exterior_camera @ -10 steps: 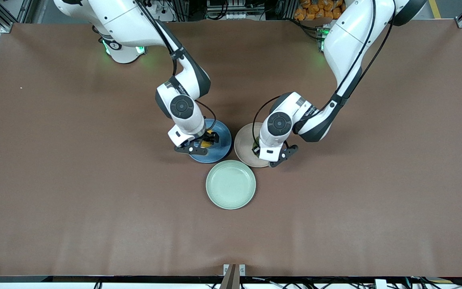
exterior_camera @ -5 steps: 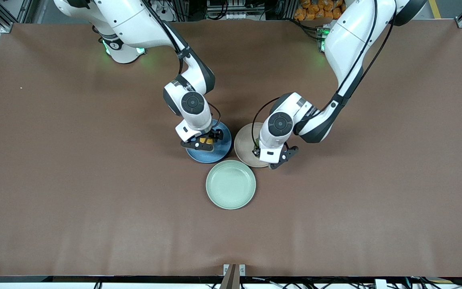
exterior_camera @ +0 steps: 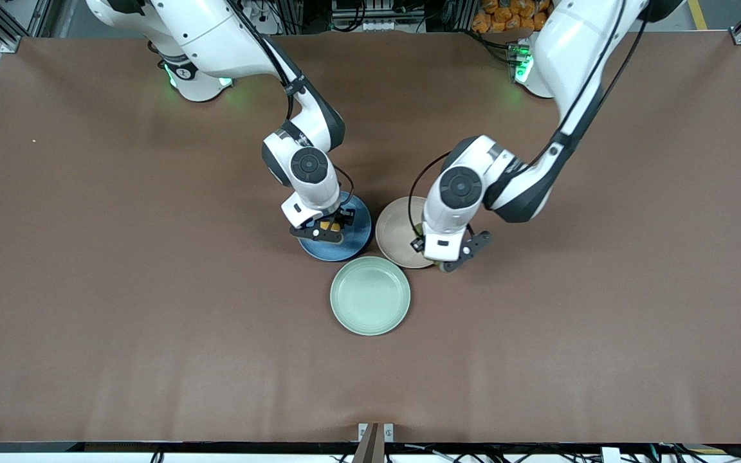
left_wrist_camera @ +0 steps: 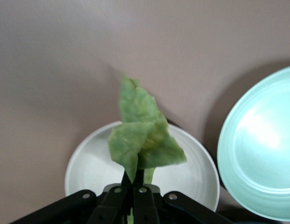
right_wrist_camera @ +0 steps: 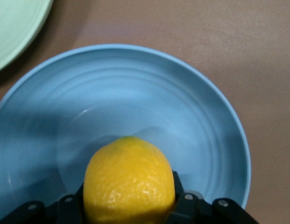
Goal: Pick lemon and lettuce from blue and beige plates
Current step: 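Lift the lemon with the right gripper while the left gripper carries the lettuce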
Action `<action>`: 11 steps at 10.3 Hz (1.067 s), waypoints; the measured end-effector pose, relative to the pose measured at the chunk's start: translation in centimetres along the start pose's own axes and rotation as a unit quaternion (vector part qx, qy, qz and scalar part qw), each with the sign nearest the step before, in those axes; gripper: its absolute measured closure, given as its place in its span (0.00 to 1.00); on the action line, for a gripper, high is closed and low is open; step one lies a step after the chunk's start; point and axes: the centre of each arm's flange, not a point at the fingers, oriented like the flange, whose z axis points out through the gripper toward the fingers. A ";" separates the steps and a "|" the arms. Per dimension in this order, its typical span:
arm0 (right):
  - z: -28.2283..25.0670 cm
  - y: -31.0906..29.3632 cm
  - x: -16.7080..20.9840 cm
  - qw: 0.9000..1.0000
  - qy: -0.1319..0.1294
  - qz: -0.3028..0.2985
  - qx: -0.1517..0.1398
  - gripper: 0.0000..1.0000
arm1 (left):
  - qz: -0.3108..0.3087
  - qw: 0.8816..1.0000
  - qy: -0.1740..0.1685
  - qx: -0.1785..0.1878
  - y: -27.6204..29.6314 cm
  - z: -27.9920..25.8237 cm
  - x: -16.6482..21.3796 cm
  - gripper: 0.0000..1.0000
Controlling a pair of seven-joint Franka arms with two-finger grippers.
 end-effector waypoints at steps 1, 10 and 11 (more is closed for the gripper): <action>-0.1 -0.1 0.1 1.000 0.001 0.001 0.001 0.39 | 0.002 1.000 0.007 -0.002 -1.0 -2.2 2.1 0.97; -7.4 6.7 6.4 0.999 -0.035 -0.024 -0.030 0.39 | 0.138 0.989 -0.030 0.050 -15.7 -7.7 20.0 0.97; -8.9 8.6 7.7 0.998 -0.041 -0.030 -0.032 0.39 | 0.138 0.988 -0.049 0.058 -17.3 -5.6 21.3 0.97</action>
